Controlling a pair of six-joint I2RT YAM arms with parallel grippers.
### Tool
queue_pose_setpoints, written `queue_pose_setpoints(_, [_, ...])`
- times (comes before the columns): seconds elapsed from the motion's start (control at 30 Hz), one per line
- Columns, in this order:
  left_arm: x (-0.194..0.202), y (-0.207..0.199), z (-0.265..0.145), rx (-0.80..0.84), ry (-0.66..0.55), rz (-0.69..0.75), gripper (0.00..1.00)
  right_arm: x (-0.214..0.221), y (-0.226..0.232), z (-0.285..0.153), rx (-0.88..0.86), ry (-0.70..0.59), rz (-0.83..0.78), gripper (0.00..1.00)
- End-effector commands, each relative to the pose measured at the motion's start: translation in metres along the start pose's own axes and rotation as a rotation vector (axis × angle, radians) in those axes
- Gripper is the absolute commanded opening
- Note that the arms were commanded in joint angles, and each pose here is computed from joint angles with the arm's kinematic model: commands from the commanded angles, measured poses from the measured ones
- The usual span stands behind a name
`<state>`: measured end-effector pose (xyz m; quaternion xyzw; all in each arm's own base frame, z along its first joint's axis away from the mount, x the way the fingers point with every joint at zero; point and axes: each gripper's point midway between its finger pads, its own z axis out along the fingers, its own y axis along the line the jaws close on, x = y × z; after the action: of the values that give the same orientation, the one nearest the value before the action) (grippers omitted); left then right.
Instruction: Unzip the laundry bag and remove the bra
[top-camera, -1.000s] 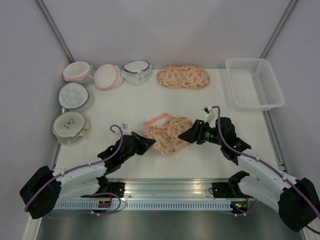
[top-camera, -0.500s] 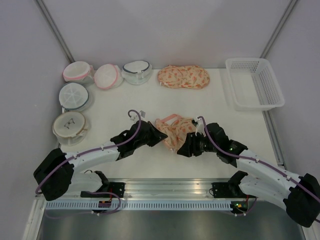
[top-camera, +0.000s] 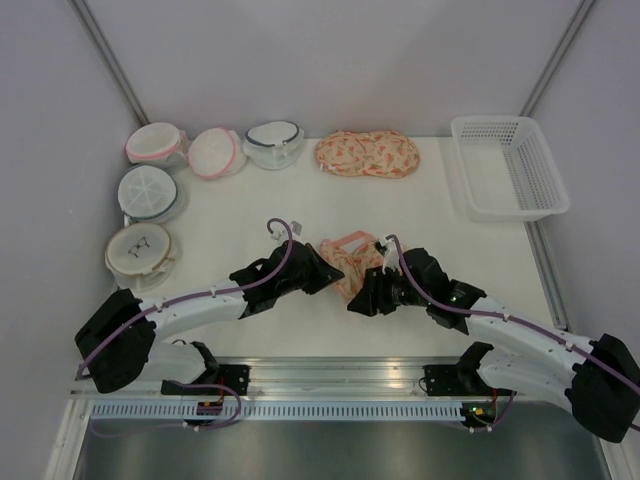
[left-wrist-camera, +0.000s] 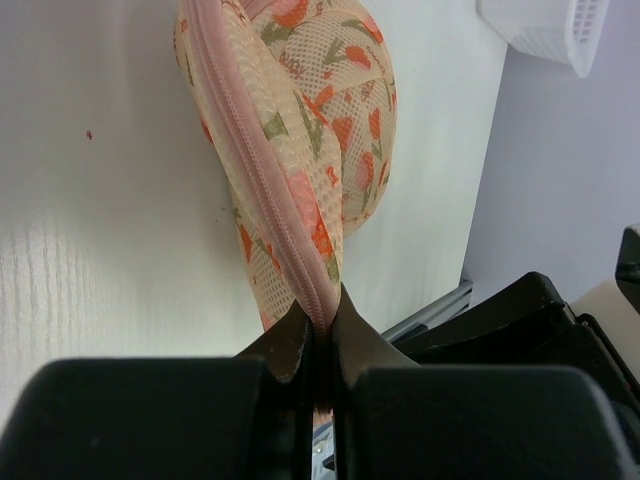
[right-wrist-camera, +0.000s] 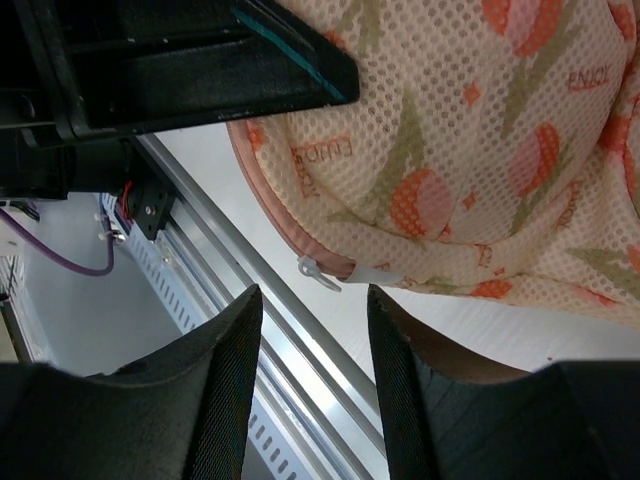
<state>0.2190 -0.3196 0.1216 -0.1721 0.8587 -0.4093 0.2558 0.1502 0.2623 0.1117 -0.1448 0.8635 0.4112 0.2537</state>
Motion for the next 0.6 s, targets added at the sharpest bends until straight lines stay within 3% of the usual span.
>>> queue_pose_setpoints(0.0, [0.007,-0.014,0.001,0.035,0.03,0.005,0.02,-0.016,0.011,0.004,-0.038,-0.06,0.005,0.52])
queue_pose_setpoints(0.57, [0.007,-0.025,0.003,0.084,0.028,-0.026,0.02,0.0,0.01,0.005,-0.098,-0.081,0.096,0.5])
